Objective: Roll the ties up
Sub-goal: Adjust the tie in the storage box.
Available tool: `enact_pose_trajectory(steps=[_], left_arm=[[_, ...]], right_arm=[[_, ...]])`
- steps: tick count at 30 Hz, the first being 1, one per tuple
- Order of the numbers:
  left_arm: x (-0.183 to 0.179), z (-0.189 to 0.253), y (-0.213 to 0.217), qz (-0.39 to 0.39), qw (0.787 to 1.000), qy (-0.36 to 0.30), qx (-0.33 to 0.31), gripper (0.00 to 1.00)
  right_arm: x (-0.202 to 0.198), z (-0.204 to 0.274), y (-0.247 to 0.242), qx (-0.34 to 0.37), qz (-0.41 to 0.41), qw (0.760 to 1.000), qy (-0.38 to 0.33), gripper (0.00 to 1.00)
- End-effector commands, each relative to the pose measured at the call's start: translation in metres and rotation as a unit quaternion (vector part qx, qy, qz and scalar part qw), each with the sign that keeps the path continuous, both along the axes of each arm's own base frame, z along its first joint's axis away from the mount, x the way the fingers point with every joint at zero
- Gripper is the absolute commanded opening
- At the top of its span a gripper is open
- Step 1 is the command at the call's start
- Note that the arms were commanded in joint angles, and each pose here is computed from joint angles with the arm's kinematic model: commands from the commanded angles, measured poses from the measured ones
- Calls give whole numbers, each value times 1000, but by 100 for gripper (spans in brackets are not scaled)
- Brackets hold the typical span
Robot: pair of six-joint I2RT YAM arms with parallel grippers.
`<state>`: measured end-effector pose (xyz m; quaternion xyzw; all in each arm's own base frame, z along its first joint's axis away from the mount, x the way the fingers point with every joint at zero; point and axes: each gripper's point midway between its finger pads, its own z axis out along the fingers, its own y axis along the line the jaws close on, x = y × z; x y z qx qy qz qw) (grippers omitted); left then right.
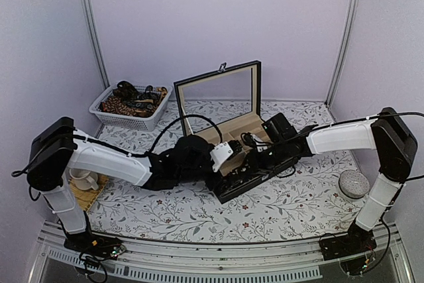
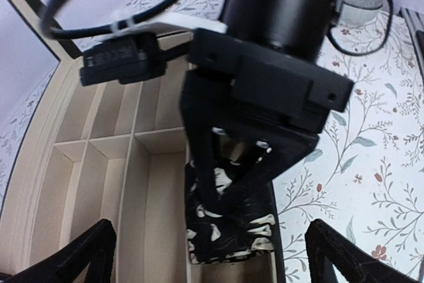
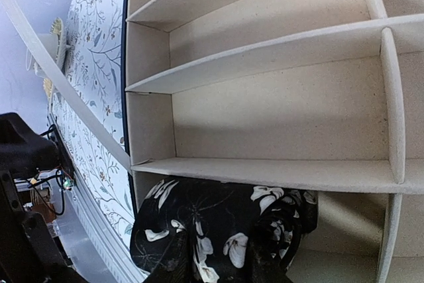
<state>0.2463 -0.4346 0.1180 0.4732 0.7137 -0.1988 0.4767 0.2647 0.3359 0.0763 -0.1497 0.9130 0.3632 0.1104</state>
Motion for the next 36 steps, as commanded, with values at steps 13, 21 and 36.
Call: enact_pose_trajectory(steps=[13, 21, 36], left_arm=[[31, -53, 29, 82, 988, 107, 75, 96], [28, -86, 41, 100, 977, 126, 143, 95], [42, -22, 35, 120, 987, 92, 62, 96]], right_arm=[[-17, -44, -16, -71, -19, 997, 29, 26], [-21, -59, -23, -100, -31, 994, 32, 26], [1, -3, -10, -114, -23, 992, -44, 44]])
